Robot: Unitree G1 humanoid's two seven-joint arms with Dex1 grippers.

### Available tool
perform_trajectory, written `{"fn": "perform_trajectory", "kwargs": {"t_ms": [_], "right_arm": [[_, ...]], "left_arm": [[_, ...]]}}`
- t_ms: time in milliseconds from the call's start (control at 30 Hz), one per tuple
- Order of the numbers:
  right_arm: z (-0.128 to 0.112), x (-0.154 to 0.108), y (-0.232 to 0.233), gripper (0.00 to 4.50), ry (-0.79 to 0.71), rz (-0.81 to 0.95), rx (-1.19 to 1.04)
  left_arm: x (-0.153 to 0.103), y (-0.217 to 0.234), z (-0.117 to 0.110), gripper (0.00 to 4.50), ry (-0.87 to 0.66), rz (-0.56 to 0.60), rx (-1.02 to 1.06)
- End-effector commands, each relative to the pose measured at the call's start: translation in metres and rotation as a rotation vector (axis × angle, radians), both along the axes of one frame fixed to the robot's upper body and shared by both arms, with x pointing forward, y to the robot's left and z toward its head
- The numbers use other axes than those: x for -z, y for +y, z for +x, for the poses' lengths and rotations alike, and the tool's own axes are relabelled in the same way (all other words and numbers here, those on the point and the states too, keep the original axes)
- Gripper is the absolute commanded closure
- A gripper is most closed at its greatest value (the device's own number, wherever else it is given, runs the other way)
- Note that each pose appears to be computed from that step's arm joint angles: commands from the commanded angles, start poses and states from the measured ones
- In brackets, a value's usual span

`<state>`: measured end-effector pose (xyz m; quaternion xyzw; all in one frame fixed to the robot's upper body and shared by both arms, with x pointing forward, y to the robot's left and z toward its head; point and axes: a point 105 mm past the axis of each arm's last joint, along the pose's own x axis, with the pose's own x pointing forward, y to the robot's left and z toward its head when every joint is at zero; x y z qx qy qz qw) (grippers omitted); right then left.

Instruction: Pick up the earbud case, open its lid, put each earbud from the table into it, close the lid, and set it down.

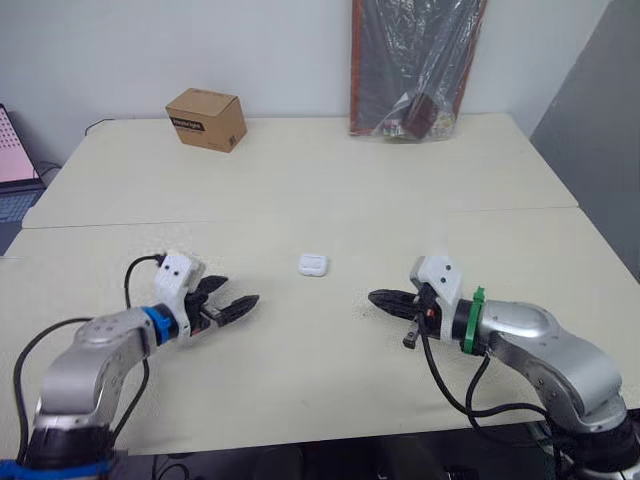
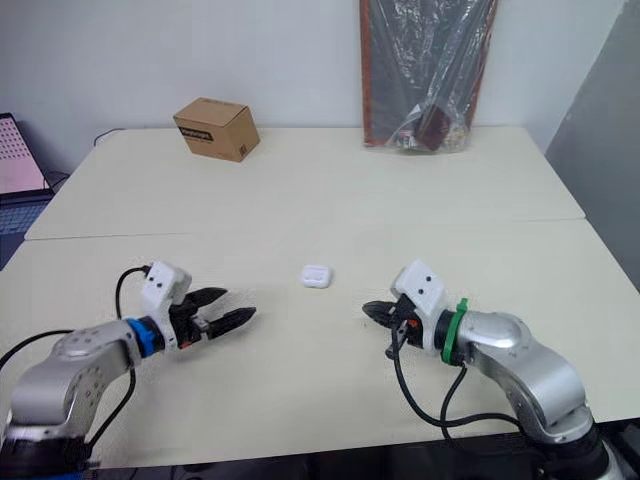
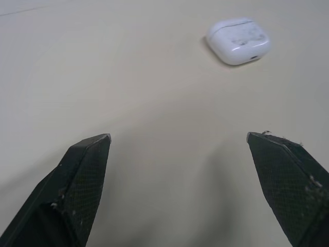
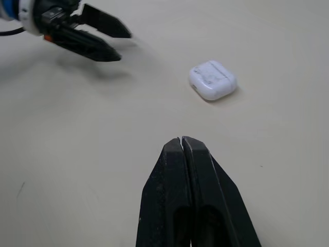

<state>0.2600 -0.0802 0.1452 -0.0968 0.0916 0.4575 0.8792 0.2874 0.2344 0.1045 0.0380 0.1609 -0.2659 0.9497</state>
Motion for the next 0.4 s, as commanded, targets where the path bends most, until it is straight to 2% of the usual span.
{"fn": "perform_trajectory", "kwargs": {"t_ms": [33, 200, 400], "right_arm": [[-0.005, -0.011, -0.002, 4.5, -0.084, 0.044, 0.052], [-0.007, -0.004, -0.003, 4.5, -0.077, 0.061, 0.1], [-0.005, -0.002, -0.003, 4.5, -0.081, 0.064, 0.107]], "left_arm": [[-0.013, 0.008, -0.011, 0.02, -0.095, -0.006, -0.06], [-0.008, 0.016, -0.026, 0.02, -0.11, -0.023, -0.128], [-0.009, 0.015, -0.03, 0.02, -0.119, -0.046, -0.126]]}}
